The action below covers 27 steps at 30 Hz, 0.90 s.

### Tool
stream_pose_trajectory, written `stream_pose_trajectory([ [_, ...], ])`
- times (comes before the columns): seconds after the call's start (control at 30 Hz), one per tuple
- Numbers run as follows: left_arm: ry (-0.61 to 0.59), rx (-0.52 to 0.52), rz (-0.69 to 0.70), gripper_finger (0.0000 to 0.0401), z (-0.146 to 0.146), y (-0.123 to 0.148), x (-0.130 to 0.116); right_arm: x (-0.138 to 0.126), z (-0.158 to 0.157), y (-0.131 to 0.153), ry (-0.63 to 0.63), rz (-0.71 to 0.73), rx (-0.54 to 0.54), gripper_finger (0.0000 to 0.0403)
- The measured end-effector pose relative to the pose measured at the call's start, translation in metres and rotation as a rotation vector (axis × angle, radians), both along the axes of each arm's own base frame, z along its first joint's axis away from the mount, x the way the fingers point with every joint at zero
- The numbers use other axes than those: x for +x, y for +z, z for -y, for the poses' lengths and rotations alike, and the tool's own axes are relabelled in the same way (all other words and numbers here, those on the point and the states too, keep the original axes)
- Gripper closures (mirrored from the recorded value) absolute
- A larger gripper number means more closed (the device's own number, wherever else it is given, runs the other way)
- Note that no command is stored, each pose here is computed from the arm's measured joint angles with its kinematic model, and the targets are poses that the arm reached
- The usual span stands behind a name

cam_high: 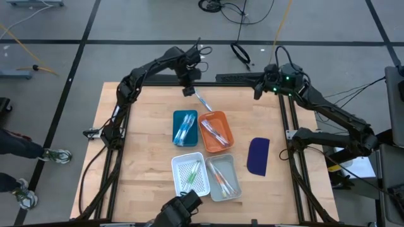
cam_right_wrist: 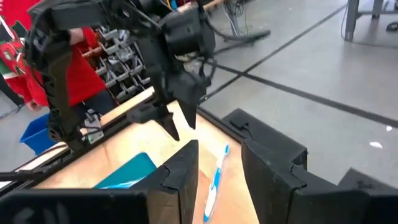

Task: Pick & Place Toothbrushes
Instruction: Adjust the blue toothbrush on the blue bin

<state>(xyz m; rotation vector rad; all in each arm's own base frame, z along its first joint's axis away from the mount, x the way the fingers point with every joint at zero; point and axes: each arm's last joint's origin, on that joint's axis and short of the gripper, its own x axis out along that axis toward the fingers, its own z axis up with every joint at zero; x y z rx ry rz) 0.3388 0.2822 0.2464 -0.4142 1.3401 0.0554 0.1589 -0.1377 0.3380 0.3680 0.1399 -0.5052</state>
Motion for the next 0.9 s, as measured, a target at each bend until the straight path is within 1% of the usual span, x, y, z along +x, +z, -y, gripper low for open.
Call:
stream_pose_trajectory([
  [0.1,-0.035,0.023,0.028,0.0178,0.002,0.0,0.005,0.001,0.001,-0.007,-0.003,0.003,0.012,0.0287],
  [0.27,-0.067,0.056,0.071,0.0178,0.011,0.001,0.019,0.001,0.001,-0.007,0.006,0.066,-0.003,0.0287],
  [0.5,-0.086,0.05,0.07,0.0178,0.022,-0.003,0.029,0.0,-0.001,-0.005,0.017,0.08,-0.009,0.0287],
  [0.73,-0.055,0.067,0.09,0.0178,0.018,-0.002,0.03,-0.006,-0.006,0.001,0.016,0.104,-0.022,0.0287],
  [0.83,-0.062,0.079,0.103,0.0178,0.017,-0.002,0.031,-0.008,-0.008,0.003,0.016,0.113,-0.029,0.0287],
  [0.9,-0.035,0.092,0.125,0.0178,0.015,-0.001,0.034,-0.008,-0.009,0.003,0.016,0.115,-0.032,0.0287],
])
